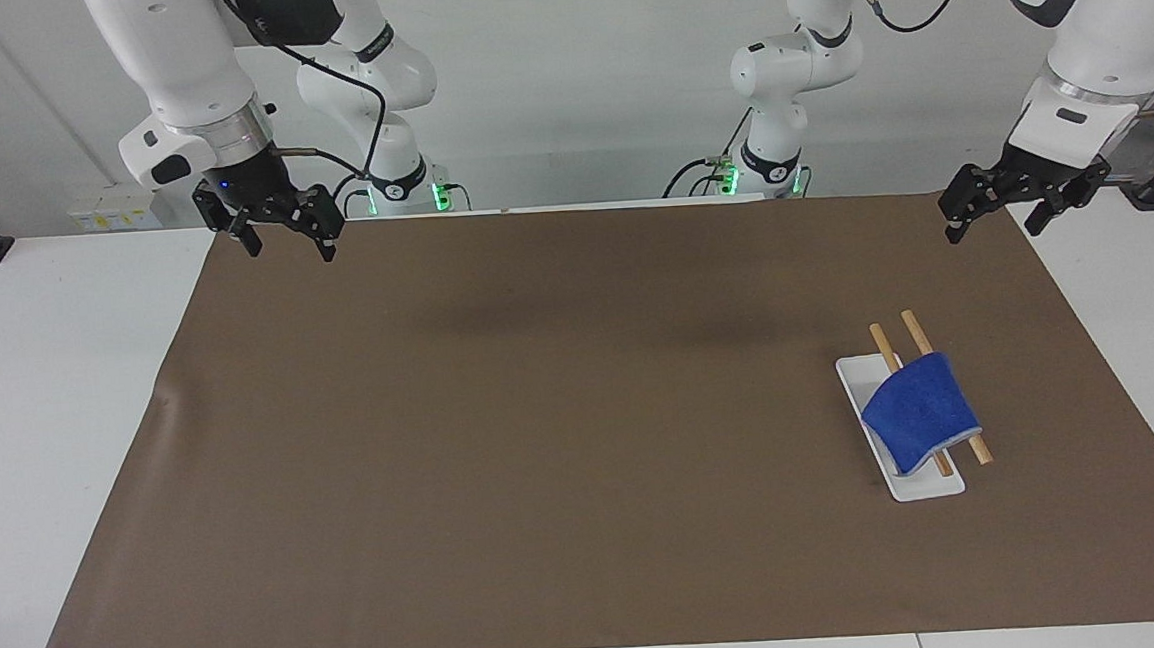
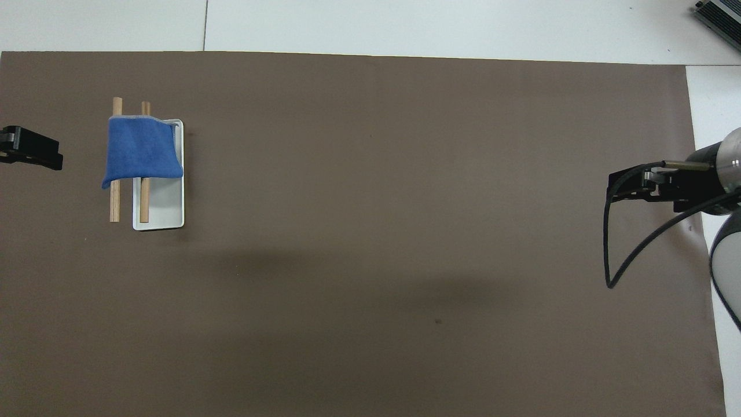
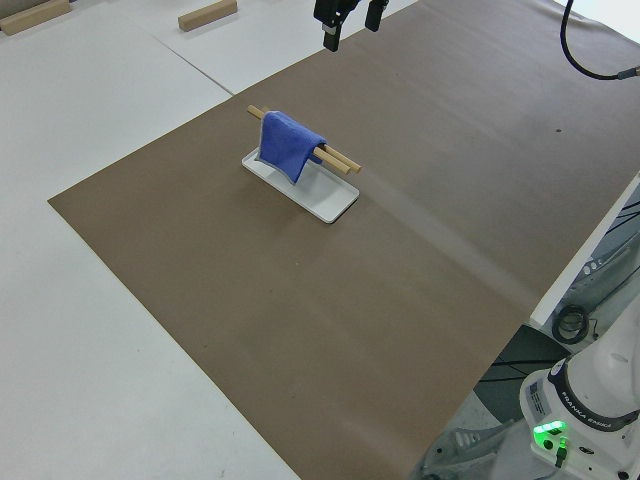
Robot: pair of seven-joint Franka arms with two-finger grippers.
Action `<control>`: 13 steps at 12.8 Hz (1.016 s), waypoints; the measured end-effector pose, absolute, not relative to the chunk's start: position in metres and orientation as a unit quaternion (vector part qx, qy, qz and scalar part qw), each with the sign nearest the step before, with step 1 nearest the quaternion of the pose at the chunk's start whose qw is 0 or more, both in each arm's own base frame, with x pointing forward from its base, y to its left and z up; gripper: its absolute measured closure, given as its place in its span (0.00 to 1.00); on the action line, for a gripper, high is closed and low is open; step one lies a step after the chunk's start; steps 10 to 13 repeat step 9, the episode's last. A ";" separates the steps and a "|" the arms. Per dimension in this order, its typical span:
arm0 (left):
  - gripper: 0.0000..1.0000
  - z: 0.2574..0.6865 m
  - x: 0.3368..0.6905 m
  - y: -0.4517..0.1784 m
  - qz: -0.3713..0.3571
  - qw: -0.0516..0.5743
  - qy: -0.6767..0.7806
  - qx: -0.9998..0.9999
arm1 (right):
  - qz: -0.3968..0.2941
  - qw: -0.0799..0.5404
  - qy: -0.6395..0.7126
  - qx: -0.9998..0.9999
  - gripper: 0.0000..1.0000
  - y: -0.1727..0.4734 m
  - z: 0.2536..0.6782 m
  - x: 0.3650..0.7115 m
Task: Right arm passes towel to left arm to hang
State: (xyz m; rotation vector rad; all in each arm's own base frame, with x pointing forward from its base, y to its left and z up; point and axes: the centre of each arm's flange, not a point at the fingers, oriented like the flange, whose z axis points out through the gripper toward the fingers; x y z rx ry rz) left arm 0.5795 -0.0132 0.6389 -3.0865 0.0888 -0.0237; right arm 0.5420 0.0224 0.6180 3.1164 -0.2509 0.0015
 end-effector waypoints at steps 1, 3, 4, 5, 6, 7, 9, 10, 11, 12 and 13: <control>0.00 0.638 0.580 -0.013 -0.010 0.027 0.028 -0.999 | 0.000 0.008 -0.080 0.997 0.00 0.022 0.618 0.542; 0.00 0.639 0.582 -0.013 -0.020 0.026 0.014 -0.999 | 0.000 0.008 -0.080 0.997 0.00 0.022 0.618 0.542; 0.00 0.639 0.583 -0.013 -0.023 0.026 0.008 -0.999 | 0.000 0.008 -0.080 0.997 0.00 0.022 0.618 0.542; 0.00 0.640 0.584 -0.014 -0.026 0.026 0.004 -0.999 | 0.000 0.008 -0.080 0.997 0.00 0.022 0.618 0.542; 0.00 0.640 0.584 -0.015 -0.028 0.025 0.002 -0.999 | 0.000 0.008 -0.080 0.997 0.00 0.022 0.618 0.542; 0.00 0.640 0.584 -0.016 -0.031 0.024 0.000 -0.999 | 0.000 0.008 -0.080 0.997 0.00 0.022 0.618 0.542; 0.00 0.641 0.585 -0.018 -0.035 0.023 -0.005 -0.999 | 0.000 0.008 -0.080 0.997 0.00 0.022 0.618 0.542; 0.00 0.641 0.585 -0.018 -0.035 0.023 -0.005 -0.999 | 0.000 0.008 -0.080 0.997 0.00 0.022 0.618 0.542; 0.00 0.641 0.585 -0.018 -0.035 0.023 -0.005 -0.999 | 0.000 0.008 -0.080 0.997 0.00 0.022 0.618 0.542; 0.00 0.641 0.585 -0.018 -0.035 0.023 -0.005 -0.999 | 0.000 0.008 -0.080 0.997 0.00 0.022 0.618 0.542; 0.00 0.641 0.585 -0.018 -0.035 0.023 -0.005 -0.999 | 0.000 0.008 -0.080 0.997 0.00 0.022 0.618 0.542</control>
